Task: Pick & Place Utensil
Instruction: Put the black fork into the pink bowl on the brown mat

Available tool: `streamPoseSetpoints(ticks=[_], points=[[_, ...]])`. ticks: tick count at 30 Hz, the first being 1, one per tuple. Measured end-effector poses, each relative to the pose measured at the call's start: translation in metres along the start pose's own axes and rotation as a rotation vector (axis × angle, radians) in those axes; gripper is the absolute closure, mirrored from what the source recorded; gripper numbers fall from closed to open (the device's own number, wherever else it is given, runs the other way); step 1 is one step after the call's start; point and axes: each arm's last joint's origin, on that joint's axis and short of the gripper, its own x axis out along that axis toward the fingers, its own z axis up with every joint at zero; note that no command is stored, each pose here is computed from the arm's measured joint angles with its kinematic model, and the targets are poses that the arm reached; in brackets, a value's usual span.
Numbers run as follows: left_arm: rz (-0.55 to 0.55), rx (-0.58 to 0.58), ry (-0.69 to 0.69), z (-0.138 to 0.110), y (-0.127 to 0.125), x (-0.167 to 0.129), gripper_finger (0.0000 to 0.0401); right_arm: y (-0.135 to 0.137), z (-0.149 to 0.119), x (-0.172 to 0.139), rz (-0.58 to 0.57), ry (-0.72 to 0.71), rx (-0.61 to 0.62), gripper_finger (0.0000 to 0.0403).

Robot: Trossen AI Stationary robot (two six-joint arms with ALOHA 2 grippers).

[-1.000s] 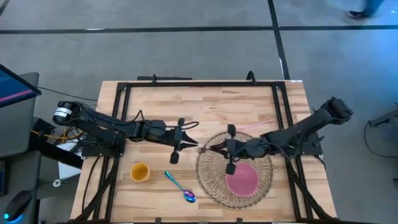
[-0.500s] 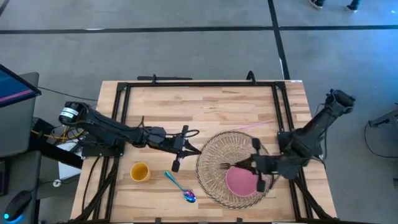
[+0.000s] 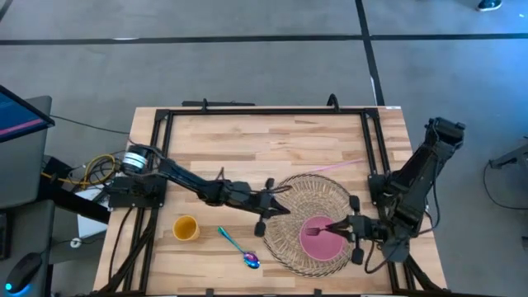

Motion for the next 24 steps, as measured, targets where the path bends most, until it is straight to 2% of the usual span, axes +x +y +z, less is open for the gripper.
streamPoseSetpoints(ticks=[7, 15, 24], points=[[-0.048, 0.000, 0.050, -0.024, -0.003, 0.025, 0.0385, 0.006, -0.029, 0.000, -0.004, 0.043, 0.098, 0.0393], [-0.148, -0.004, 0.087, -0.047, -0.013, 0.042, 0.0379, 0.010, -0.052, 0.017, -0.062, 0.088, 0.091, 0.0394], [-0.144, 0.000, 0.005, -0.031, -0.014, 0.050, 0.0341, 0.011, -0.058, 0.025, -0.093, 0.095, 0.118, 0.0380]])
